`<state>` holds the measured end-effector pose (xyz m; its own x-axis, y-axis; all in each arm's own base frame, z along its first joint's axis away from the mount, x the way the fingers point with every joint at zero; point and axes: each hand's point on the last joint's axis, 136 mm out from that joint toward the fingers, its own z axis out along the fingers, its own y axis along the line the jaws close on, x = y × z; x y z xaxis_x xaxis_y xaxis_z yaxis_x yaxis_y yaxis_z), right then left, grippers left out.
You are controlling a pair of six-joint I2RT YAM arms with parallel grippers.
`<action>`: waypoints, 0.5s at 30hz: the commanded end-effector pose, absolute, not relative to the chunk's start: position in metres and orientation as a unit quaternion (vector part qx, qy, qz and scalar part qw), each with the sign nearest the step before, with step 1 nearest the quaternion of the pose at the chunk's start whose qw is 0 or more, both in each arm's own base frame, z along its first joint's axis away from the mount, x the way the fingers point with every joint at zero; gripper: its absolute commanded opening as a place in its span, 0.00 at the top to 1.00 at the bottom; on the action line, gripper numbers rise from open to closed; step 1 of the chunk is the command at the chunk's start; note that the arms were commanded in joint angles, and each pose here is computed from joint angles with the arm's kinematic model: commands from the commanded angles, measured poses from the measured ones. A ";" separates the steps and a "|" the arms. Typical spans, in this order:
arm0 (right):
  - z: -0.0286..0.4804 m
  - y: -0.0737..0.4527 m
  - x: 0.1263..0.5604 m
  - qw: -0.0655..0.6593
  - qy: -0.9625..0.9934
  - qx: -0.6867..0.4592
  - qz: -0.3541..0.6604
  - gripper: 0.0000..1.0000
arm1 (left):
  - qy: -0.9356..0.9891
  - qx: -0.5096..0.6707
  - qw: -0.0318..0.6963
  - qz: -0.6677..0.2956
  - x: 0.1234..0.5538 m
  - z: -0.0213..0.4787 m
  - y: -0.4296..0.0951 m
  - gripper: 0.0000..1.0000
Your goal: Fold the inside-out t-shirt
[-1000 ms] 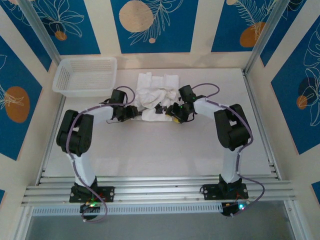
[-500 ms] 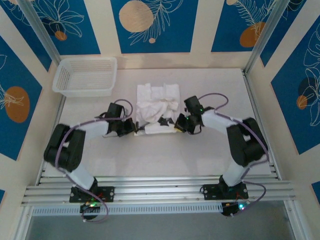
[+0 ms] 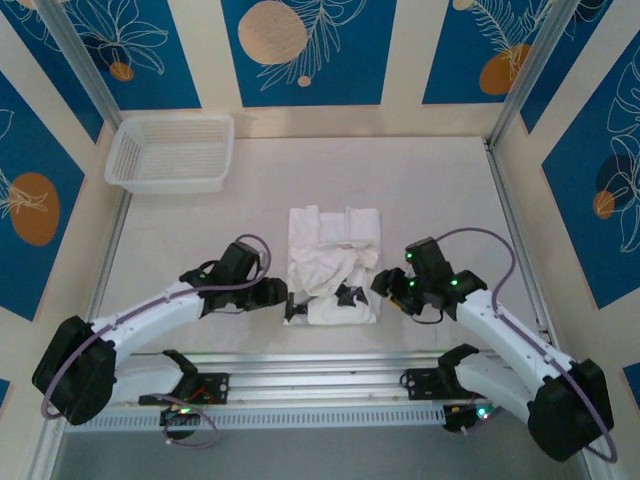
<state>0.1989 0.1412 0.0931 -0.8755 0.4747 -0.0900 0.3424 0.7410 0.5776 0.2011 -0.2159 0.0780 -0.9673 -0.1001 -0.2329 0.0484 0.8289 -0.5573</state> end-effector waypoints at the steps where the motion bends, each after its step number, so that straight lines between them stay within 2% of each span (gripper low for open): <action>1: 0.103 0.132 0.219 0.126 0.909 0.248 0.309 0.44 | 0.930 0.026 0.138 -0.340 0.204 0.107 -0.249 0.46; 4: 0.098 0.124 0.245 0.122 0.909 0.258 0.303 0.45 | 0.926 0.058 0.128 -0.351 0.202 0.108 -0.276 0.44; 10: 0.079 0.132 0.283 0.097 0.902 0.256 0.334 0.47 | 0.928 0.050 0.153 -0.337 0.224 0.092 -0.295 0.22; 13: 0.071 0.136 0.299 0.089 0.902 0.256 0.335 0.49 | 0.928 0.039 0.150 -0.340 0.236 0.085 -0.307 0.23; 15: 0.067 0.142 0.309 0.079 0.899 0.260 0.345 0.52 | 0.925 0.027 0.146 -0.350 0.242 0.083 -0.315 0.34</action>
<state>0.2858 0.1274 0.0529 -0.8294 0.5558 0.0564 0.4791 0.6559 0.5833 0.2220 -0.2947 0.0677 -0.9692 -0.0037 -0.2464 0.1472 0.7932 -0.5909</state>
